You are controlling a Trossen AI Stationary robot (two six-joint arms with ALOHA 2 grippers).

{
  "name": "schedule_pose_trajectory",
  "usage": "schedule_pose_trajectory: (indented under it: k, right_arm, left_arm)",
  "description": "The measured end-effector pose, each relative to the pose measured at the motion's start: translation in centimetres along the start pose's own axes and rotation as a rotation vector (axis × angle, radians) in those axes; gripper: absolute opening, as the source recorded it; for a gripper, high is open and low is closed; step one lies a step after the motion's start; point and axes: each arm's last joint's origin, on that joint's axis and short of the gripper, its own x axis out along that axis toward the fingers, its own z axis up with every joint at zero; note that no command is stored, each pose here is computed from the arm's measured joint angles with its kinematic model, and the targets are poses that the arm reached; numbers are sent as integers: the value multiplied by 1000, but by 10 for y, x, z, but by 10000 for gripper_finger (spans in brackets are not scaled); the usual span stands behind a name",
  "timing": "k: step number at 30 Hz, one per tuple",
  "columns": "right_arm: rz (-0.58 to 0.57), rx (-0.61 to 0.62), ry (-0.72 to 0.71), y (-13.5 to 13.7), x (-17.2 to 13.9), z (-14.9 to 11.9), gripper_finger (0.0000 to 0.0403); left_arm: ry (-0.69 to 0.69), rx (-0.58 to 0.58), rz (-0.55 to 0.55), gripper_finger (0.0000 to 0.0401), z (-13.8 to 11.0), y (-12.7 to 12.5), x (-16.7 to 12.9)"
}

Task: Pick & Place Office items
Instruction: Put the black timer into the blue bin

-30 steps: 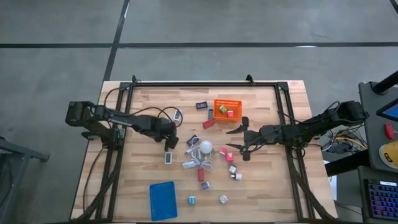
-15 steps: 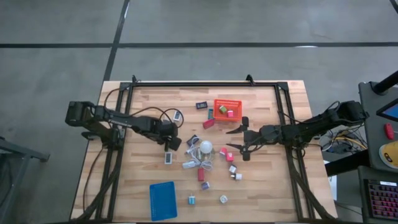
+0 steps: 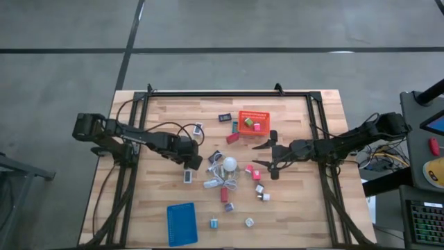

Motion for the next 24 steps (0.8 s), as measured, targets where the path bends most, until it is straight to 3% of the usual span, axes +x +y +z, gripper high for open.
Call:
schedule_pose_trajectory:
  k: [6,16,24]
  right_arm:
    - [0,3,0,0,0,0,228]
    - [-3,0,1,0,0,0,228]
    - [-3,-10,0,0,0,0,228]
  left_arm:
    - [22,59,46,49,-2,5,-1]
    - [24,237,127,46,-5,11,-3]
    - [-112,455,96,46,-7,5,-15]
